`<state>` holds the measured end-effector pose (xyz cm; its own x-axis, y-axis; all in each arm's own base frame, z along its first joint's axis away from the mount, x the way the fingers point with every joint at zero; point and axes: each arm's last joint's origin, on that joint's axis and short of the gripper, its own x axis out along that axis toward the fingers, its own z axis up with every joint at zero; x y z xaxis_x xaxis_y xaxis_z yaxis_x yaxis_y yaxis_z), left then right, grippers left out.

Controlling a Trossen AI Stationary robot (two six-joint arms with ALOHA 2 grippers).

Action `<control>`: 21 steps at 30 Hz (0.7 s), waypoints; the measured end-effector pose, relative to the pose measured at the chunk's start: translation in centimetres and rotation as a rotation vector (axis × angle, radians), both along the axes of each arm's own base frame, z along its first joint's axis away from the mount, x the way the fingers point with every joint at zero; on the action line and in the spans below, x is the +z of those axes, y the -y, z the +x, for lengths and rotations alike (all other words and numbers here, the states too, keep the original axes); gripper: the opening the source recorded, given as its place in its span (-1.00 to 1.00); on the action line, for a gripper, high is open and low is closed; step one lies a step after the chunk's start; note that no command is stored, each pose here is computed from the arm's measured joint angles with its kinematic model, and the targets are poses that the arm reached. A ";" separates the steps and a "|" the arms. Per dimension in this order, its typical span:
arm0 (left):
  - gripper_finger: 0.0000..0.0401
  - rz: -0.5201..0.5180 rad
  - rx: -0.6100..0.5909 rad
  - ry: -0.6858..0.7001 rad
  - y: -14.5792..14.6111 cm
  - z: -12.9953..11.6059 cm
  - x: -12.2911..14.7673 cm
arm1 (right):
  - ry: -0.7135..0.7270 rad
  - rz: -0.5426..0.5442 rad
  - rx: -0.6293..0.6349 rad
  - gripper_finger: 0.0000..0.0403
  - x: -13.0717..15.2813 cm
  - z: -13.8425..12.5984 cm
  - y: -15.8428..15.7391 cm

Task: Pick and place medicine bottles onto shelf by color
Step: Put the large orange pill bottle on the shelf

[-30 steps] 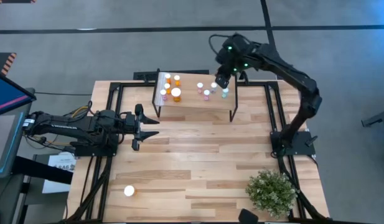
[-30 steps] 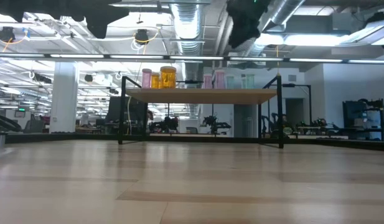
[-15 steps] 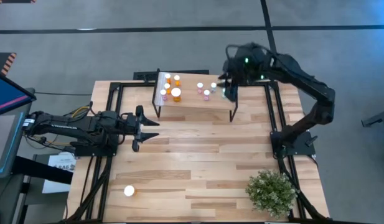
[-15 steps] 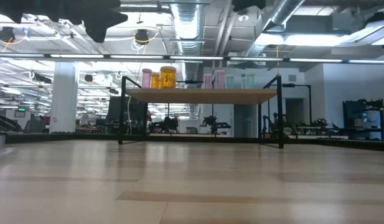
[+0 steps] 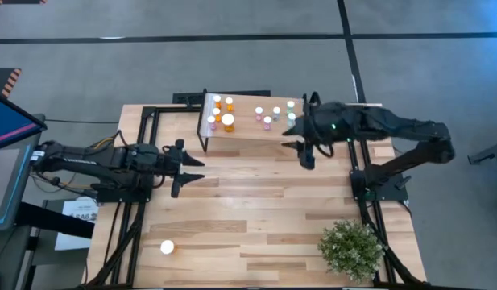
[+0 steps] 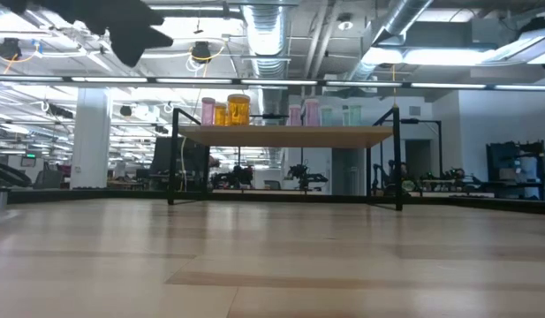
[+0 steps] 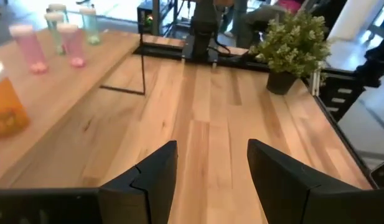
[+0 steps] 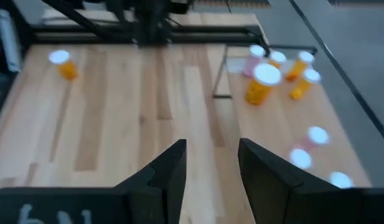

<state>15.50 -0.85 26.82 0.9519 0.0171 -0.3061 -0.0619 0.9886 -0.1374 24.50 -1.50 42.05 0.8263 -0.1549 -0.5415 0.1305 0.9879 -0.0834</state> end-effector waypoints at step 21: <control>-0.09 0.058 -0.552 0.033 9.6 2.4 -0.7 | 0.301 -0.036 0.467 -0.18 -10.2 4.5 -13.7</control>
<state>17.94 -10.44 26.08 0.8333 -0.4711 -0.2893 0.4708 0.8790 -0.0753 29.02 12.16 31.84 0.9290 0.2506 -0.2724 -0.2971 0.9438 -0.1450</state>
